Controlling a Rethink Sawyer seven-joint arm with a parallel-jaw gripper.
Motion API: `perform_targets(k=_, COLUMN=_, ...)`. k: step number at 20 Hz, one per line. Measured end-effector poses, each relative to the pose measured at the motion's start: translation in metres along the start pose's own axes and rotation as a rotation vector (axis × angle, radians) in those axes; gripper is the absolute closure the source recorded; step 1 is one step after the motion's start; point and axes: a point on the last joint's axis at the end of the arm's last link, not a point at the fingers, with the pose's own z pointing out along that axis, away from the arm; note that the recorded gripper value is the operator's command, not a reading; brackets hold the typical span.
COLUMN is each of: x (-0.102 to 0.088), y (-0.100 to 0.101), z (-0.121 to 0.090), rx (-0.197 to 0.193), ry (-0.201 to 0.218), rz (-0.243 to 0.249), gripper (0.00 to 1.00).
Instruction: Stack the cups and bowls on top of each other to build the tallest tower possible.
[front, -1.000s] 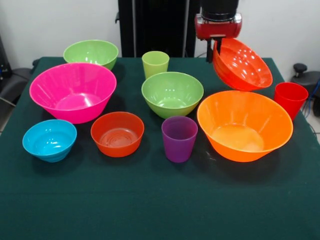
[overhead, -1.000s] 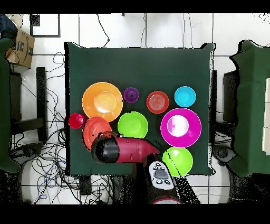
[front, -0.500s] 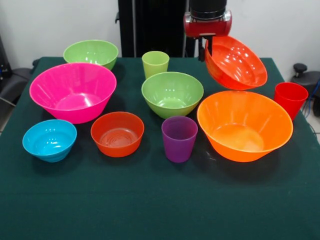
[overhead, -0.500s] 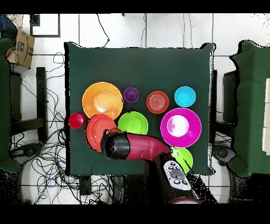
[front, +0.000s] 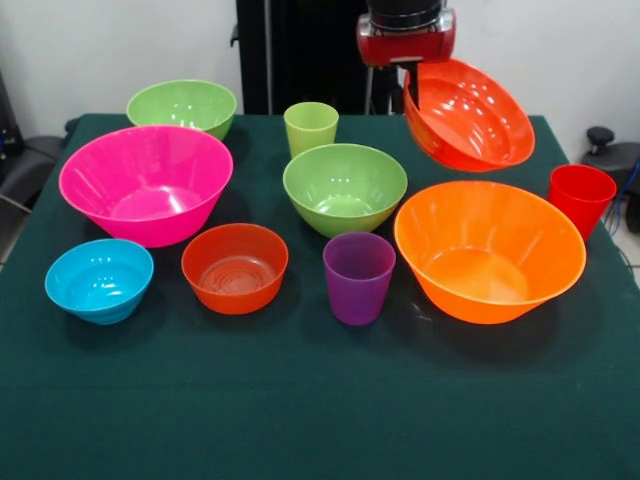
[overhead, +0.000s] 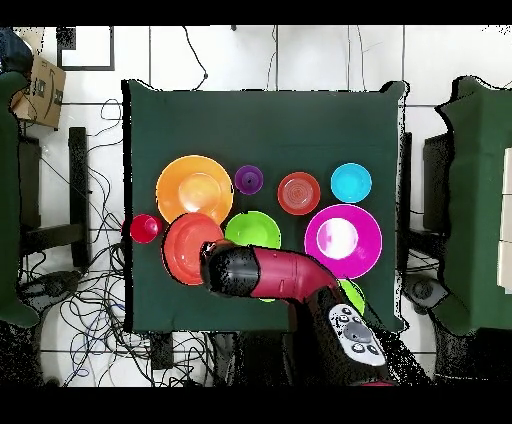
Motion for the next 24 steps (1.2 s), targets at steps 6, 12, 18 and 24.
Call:
perform_targets(k=6, x=-0.006, y=-0.019, z=-0.012, rx=-0.002, ry=0.01, rz=0.012, gripper=1.0)
perform_targets(k=12, x=-0.011, y=-0.042, z=-0.016, rx=0.019, ry=-0.003, rz=0.004, gripper=1.0)
perform_targets(k=18, x=-0.016, y=-0.057, z=-0.018, rx=0.04, ry=-0.023, rz=-0.018, gripper=1.0)
perform_targets(k=24, x=-0.018, y=-0.061, z=-0.017, rx=0.047, ry=-0.031, rz=-0.038, gripper=1.0)
